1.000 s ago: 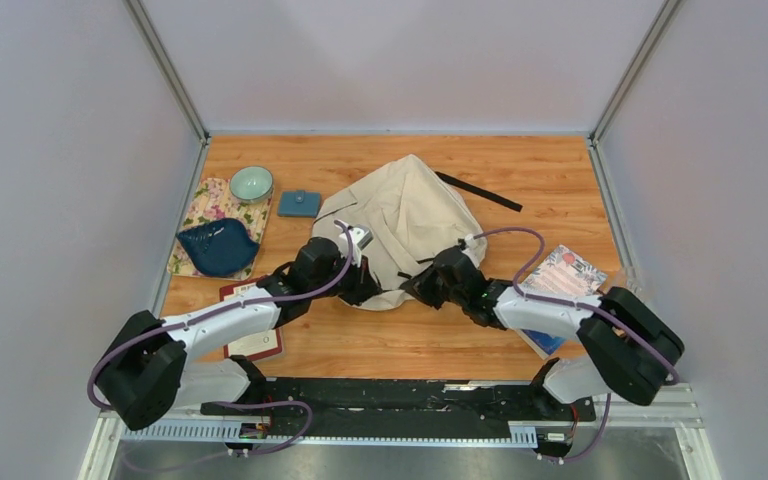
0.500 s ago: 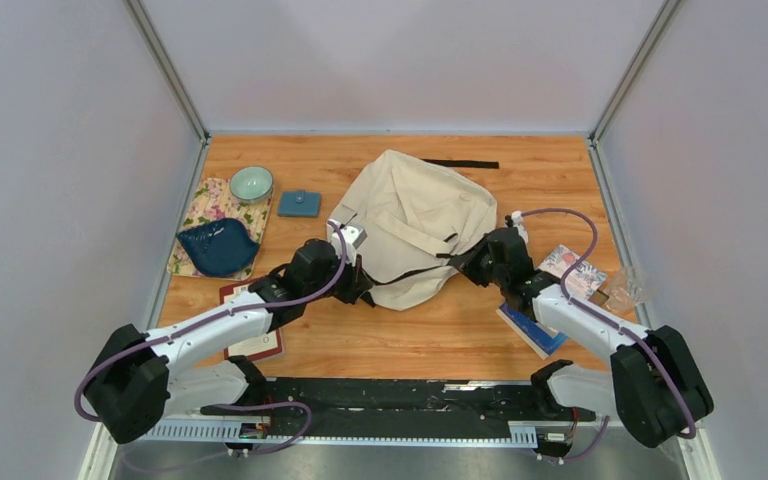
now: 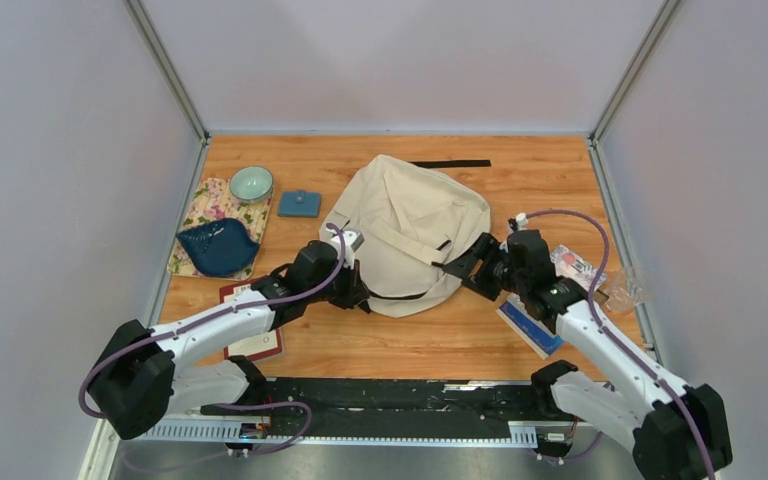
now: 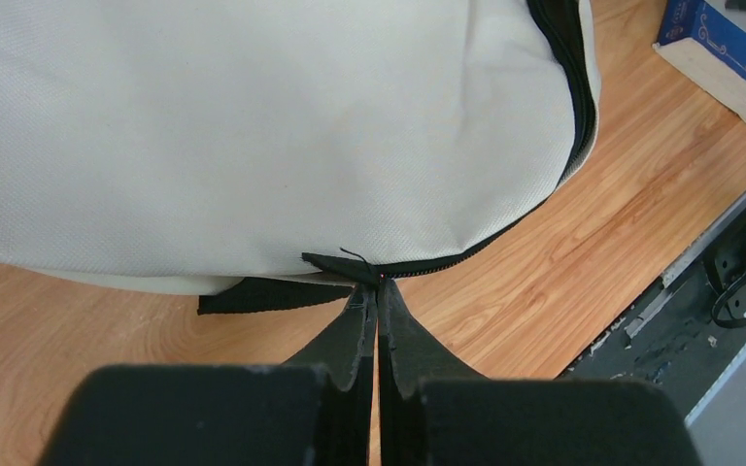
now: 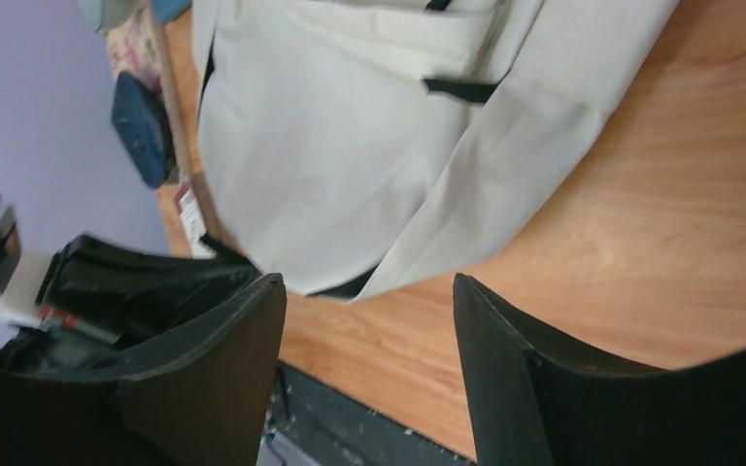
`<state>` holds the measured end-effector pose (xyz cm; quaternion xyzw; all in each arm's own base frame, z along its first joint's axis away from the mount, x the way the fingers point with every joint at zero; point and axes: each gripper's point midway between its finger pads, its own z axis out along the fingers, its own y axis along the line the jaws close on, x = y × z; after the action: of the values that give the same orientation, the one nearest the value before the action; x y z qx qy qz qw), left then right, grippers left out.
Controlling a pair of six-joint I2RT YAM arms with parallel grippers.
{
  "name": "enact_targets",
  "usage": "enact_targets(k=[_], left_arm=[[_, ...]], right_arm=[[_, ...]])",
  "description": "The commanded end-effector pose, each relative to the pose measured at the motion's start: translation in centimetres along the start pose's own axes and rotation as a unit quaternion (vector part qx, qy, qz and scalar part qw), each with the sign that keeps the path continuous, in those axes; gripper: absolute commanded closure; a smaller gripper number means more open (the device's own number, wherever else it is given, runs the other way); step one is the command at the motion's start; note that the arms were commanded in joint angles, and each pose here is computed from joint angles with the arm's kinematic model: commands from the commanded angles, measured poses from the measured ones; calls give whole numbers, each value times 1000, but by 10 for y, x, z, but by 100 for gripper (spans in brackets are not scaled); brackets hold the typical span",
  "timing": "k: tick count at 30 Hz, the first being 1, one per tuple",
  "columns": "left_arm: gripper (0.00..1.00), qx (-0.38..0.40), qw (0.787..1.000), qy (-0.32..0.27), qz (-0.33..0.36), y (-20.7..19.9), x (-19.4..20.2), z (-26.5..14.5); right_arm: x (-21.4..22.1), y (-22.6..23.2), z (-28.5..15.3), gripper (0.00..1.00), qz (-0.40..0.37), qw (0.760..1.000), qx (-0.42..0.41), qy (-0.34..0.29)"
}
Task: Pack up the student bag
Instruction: Unzip the student bag at the center of the board.
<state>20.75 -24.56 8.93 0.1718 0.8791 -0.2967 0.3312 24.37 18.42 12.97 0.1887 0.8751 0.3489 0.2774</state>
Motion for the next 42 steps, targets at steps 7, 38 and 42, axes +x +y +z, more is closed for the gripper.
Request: enact_targets(k=[7,38,42], left_arm=[[100,62,998,2,9,-31,-24,-1],[100,45,998,49,12,-36,-29,-12],[100,-18,998,67,0,-18,-33,-26]], right_arm=[[83,40,-8,31,124,988,-55,77],[68,7,36,100,265,961,64,38],[54,0,12,100,196,975,99,28]])
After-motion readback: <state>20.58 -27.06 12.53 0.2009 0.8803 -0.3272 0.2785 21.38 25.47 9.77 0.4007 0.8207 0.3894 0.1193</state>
